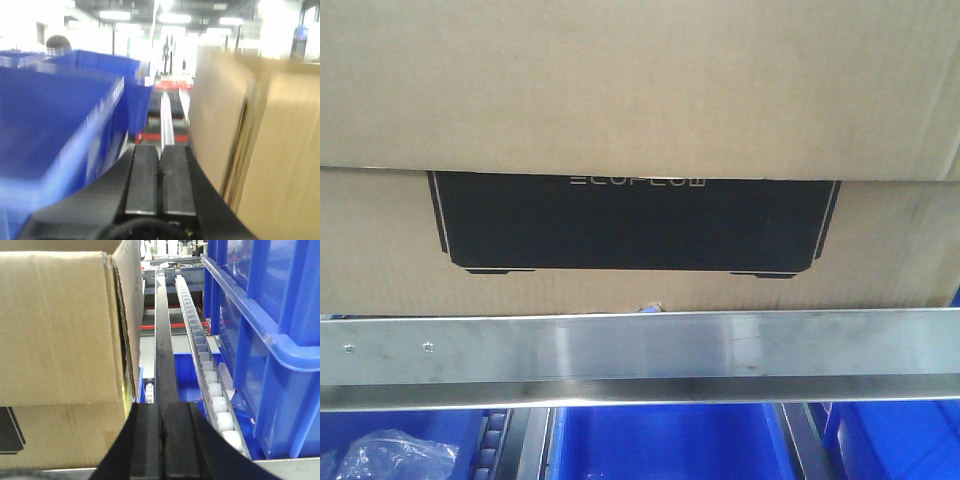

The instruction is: Grab box from left shelf to table start

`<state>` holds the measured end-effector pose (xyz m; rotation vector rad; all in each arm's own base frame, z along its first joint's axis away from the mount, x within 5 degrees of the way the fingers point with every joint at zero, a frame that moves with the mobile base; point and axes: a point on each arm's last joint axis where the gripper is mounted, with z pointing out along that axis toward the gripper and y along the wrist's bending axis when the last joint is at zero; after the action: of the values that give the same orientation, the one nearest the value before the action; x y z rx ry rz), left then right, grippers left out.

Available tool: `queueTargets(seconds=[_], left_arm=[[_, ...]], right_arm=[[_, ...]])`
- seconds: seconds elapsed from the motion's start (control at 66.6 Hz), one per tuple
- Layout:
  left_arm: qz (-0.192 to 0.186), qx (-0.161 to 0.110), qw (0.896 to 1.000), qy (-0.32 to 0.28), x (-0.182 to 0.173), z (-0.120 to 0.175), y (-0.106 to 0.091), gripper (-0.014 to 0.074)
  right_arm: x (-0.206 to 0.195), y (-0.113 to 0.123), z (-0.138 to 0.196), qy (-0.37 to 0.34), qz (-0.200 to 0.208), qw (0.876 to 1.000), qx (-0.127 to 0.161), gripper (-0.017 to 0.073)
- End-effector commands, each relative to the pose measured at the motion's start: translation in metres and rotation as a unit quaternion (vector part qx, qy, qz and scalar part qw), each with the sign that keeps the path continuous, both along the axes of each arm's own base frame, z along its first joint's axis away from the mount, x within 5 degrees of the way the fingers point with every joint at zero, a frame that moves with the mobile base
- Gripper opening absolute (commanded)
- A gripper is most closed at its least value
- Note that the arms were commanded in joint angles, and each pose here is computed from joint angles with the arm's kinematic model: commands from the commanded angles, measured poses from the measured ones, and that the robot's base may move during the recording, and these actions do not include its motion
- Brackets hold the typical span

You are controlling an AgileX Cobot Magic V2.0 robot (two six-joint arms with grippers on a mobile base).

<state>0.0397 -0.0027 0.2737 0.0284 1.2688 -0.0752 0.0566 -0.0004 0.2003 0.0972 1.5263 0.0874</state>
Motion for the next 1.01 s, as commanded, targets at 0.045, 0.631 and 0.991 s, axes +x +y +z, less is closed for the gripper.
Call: queueTargets(seconds=[0.045,0.631,0.991], left_arm=[[0.0,0.002,1.0,-0.026,-0.012,0.055,0.001,-0.0096],[-0.056,0.009,0.996,0.066,0.051,0.137,-0.014,0.0367],[-0.112,0.018,0.945,0.306,0.117,0.195,-0.044,0.0362]], right_arm=[[-0.001,0.0,0.009,-0.05,-0.003,0.999,-0.005,0.0057],[-0.001,0.0,0.009,-0.05,-0.003,0.999,-0.005,0.0057],[-0.001,0.0,0.009,-0.05,-0.003,0.999,-0.005,0.0057]])
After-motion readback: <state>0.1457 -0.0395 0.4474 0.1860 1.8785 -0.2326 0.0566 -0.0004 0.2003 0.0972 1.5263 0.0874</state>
